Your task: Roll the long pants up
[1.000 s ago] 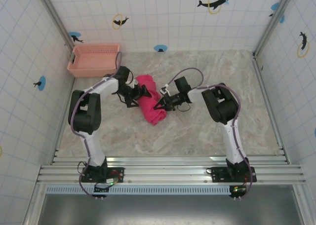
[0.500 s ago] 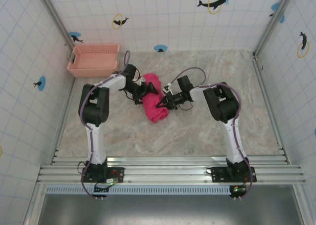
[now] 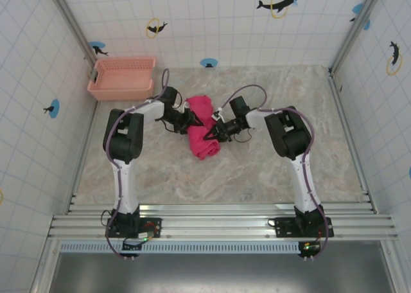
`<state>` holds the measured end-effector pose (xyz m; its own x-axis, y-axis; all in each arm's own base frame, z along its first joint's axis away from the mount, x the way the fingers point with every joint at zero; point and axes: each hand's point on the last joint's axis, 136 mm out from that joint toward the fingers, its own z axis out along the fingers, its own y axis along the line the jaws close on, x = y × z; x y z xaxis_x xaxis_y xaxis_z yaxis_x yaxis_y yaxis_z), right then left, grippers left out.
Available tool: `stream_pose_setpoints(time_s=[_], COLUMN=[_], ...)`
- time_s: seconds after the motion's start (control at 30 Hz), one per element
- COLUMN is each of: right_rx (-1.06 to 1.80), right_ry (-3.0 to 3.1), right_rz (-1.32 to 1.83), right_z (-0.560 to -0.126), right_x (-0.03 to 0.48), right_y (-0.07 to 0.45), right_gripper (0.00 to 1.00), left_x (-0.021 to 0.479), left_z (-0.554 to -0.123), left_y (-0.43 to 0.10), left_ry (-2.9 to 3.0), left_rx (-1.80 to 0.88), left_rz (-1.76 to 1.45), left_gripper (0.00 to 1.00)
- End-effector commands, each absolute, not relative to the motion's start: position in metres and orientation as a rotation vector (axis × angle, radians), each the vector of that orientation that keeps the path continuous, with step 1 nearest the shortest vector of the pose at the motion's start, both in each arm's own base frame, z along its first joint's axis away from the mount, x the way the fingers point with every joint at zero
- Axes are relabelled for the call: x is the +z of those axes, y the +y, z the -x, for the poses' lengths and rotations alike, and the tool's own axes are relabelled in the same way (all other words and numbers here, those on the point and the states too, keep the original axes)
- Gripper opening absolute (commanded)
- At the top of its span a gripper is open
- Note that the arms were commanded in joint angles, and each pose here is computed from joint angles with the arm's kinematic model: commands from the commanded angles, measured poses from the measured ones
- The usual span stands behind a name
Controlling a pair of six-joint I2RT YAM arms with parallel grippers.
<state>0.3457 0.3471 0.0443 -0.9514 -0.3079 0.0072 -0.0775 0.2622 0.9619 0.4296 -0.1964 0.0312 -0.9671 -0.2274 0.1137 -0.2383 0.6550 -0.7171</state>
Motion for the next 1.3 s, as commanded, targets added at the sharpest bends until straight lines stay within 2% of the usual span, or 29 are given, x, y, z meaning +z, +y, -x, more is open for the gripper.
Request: stream_pose_setpoints(time_s=[0.0,0.13,0.2,0.27,0.33,0.4,0.5,0.6,0.73,0.9,1.07,1.27], right_rx=[-1.543,-1.513,-1.493,-1.486,-1.441,-1.405,-1.388,-1.347,-1.288,-1.275,-1.293,-1.296], right_ry=[-2.408,-2.404,-2.426,-2.450,-2.508,-2.592,-2.635,-2.686,-2.774,-2.734,-2.715,-2.694], right_rz=[-0.292,-0.320,-0.320,-0.287,-0.204,-0.082,0.143,0.263,0.251,0.207,0.137,0.043], right_z=[-0.326,-0.322,-0.324,-0.329,-0.337,-0.345,-0.343,-0.330,-0.331,-0.315,-0.305,-0.293], right_x=[-0.010,-0.002,0.005,0.012,0.010,0.013,0.008,0.006,0.014,0.005,0.006,0.018], right_y=[0.347,0.343,0.332,0.314,0.278,0.233,0.165,0.123,0.115,0.127,0.146,0.166], right_gripper=[0.01,0.05,0.12,0.23,0.34,0.39,0.39,0.38,0.39,0.38,0.38,0.36], left_x=[-0.023,-0.008,0.009,0.030,0.058,0.087,0.137,0.196,0.275,0.336,0.340,0.306], left_z=[-0.400,-0.418,-0.435,-0.456,-0.480,-0.504,-0.543,-0.580,-0.616,-0.634,-0.630,-0.634], left_y=[-0.207,-0.209,-0.205,-0.203,-0.198,-0.194,-0.183,-0.162,-0.116,-0.049,0.029,0.102], left_ry=[-2.756,-2.793,-2.863,-2.937,-3.020,-3.071,-3.145,-3.219,-3.336,-3.382,-3.452,-3.306], left_rx=[1.057,1.085,1.080,1.107,1.132,1.194,1.326,1.469,1.629,1.776,1.597,1.609], left_rz=[-0.467,-0.484,-0.498,-0.516,-0.546,-0.574,-0.609,-0.704,-0.898,-1.198,-1.558,-1.942], left_gripper=[0.00,0.00,0.00,0.00,0.00,0.00,0.00,0.00,0.00,0.00,0.00,0.00])
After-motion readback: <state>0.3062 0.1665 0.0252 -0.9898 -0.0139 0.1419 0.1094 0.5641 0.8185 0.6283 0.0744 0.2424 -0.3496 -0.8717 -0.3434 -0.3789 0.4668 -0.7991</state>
